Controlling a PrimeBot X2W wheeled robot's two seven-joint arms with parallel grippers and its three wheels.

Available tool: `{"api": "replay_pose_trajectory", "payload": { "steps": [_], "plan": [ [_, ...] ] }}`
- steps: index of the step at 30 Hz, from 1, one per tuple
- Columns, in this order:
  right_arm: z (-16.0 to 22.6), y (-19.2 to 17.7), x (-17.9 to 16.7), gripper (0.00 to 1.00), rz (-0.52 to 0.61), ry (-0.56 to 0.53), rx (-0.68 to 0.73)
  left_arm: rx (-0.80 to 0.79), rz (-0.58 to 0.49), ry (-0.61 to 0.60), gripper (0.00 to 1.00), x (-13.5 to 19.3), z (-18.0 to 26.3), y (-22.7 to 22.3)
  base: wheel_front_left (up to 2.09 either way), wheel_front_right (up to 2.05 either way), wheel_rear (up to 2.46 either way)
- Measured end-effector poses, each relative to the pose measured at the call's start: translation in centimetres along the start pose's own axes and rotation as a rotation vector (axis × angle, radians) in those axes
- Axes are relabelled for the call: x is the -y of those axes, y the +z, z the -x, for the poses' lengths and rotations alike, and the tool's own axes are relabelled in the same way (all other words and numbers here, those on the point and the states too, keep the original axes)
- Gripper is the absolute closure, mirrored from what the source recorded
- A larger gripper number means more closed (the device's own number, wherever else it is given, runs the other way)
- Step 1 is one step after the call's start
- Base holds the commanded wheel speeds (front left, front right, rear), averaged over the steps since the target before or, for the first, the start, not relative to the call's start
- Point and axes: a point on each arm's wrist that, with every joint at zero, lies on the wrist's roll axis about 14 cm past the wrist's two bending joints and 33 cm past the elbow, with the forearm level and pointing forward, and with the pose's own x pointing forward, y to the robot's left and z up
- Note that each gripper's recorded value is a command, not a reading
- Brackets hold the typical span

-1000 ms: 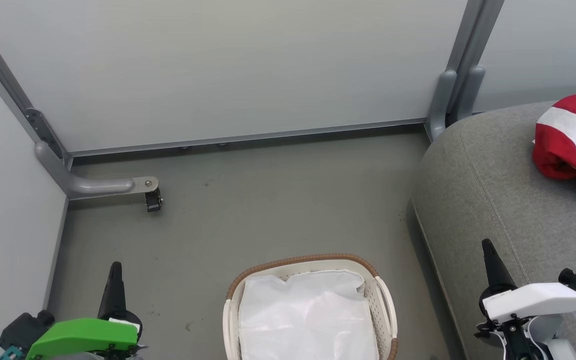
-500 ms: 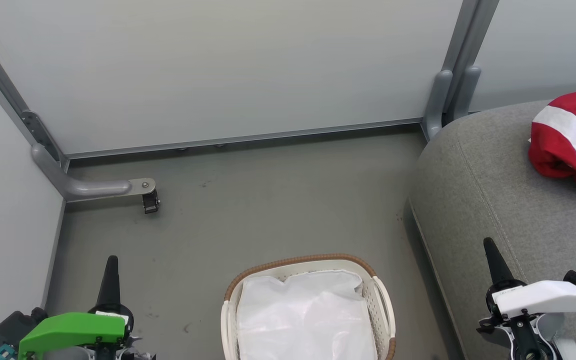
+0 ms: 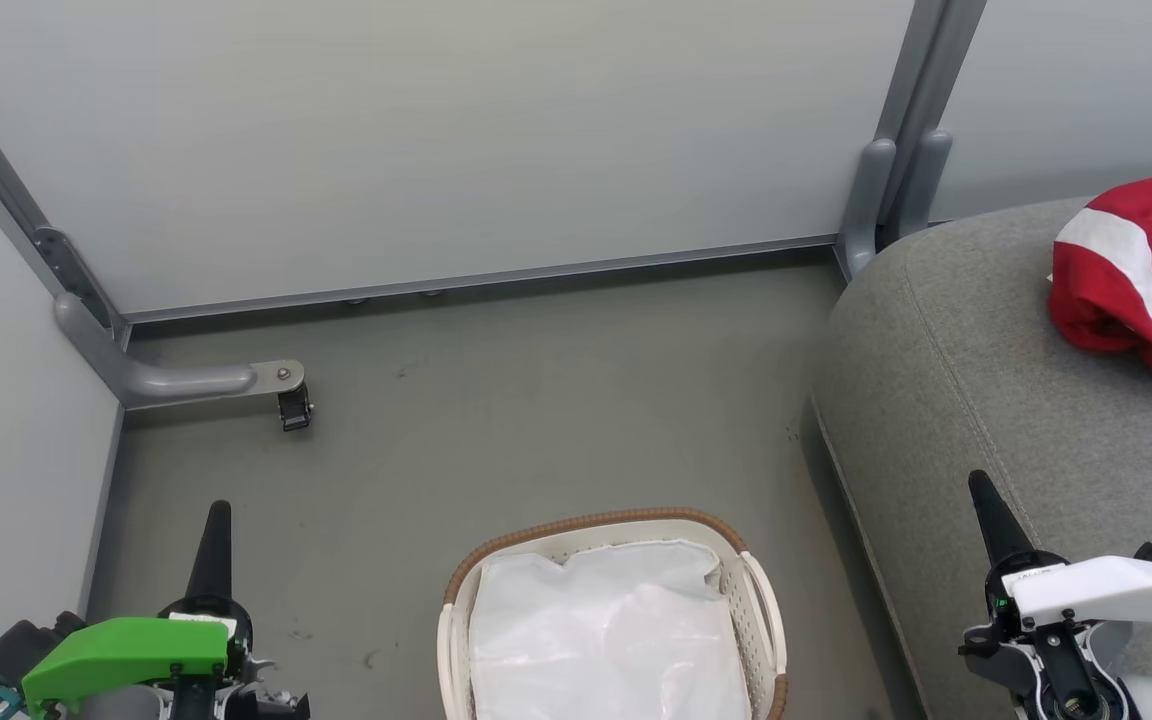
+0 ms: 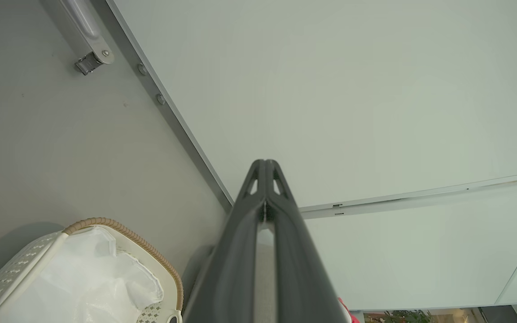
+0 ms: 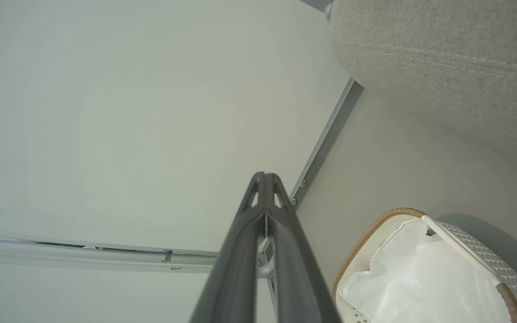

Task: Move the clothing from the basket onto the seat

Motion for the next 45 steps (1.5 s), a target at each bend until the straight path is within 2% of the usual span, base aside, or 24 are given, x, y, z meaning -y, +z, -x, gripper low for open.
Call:
{"api": "replay_pose_trajectory", "payload": {
  "steps": [45],
  "plan": [
    [0.2,1.7,-0.7,1.0,-0.312,0.041,0.021,-0.032,0.272,-0.075,1.0,2.4,-1.4,0.2,0.0,0.0,0.0]
  ]
}}
